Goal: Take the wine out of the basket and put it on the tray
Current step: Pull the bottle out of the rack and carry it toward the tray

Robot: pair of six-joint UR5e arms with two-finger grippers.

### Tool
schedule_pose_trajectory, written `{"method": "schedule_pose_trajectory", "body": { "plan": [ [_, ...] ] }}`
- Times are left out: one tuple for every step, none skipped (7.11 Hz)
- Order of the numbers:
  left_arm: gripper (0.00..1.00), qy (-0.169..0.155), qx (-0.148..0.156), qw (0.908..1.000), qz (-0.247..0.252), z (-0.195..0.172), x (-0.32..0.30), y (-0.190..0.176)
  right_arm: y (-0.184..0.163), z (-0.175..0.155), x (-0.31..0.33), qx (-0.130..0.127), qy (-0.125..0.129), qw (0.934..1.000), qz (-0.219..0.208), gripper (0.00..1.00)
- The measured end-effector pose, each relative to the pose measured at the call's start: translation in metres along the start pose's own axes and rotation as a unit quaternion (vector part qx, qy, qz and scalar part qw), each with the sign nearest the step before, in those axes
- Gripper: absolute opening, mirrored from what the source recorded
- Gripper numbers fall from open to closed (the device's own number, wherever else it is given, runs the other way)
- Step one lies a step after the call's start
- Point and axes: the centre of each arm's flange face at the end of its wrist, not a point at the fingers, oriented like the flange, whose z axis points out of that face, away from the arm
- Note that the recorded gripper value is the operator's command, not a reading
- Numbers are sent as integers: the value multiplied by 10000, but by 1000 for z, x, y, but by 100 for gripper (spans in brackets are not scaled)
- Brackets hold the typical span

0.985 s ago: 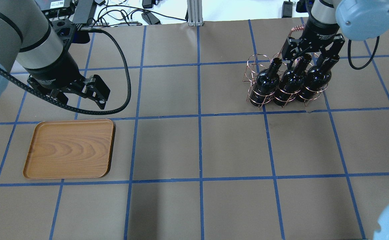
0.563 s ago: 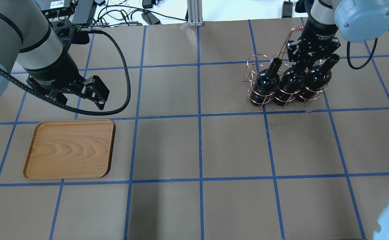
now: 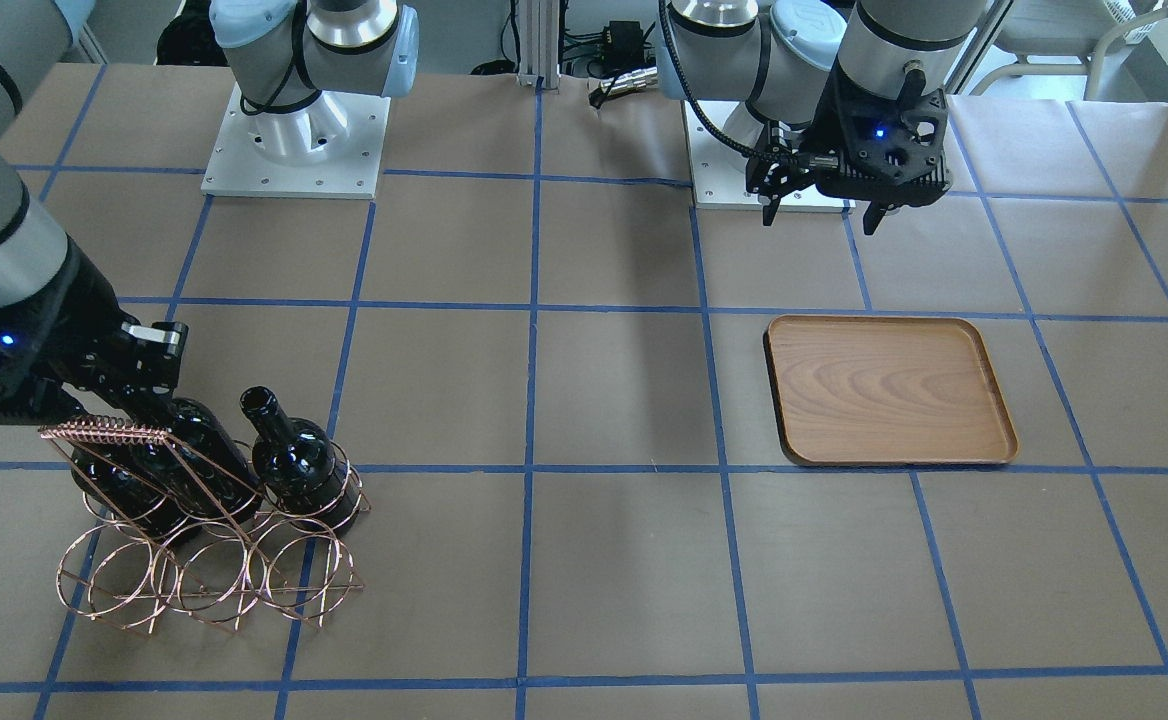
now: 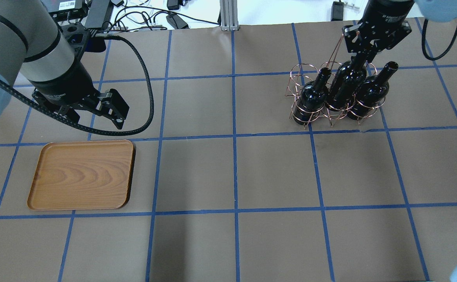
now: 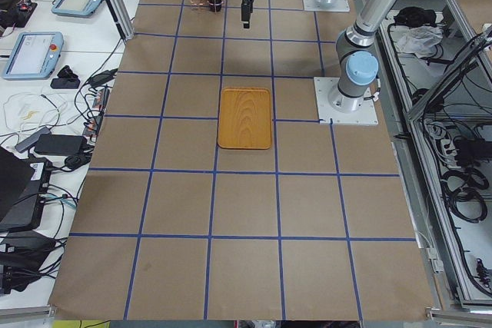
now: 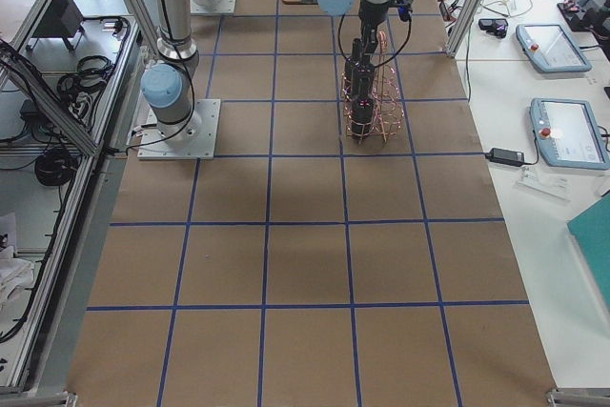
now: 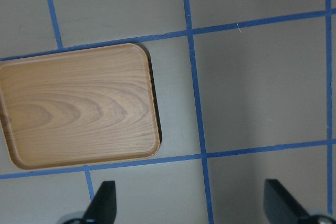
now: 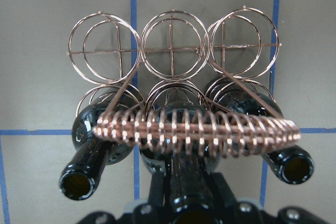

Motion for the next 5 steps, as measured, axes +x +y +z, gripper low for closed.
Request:
{"method": "schedule_pose_trajectory", "body": {
  "plan": [
    [100, 0, 0, 10000, -4, 0, 0, 0, 16, -38, -2, -137, -5, 9999, 14, 0],
    [100, -8, 15, 10000, -16, -1, -1, 0, 38, -62, -4, -340, -19, 9994, 42, 0],
    [100, -20, 29, 10000, -28, -3, -2, 0, 59, -63, -13, -664, -46, 9977, 140, 0],
    [100, -23, 38, 10000, -21, -3, -3, 0, 81, -51, -37, -879, -22, 9959, 204, 0],
    [100, -27, 58, 10000, 44, -4, -3, 0, 108, -34, -74, -875, 44, 9958, 256, 0]
  ]
}}
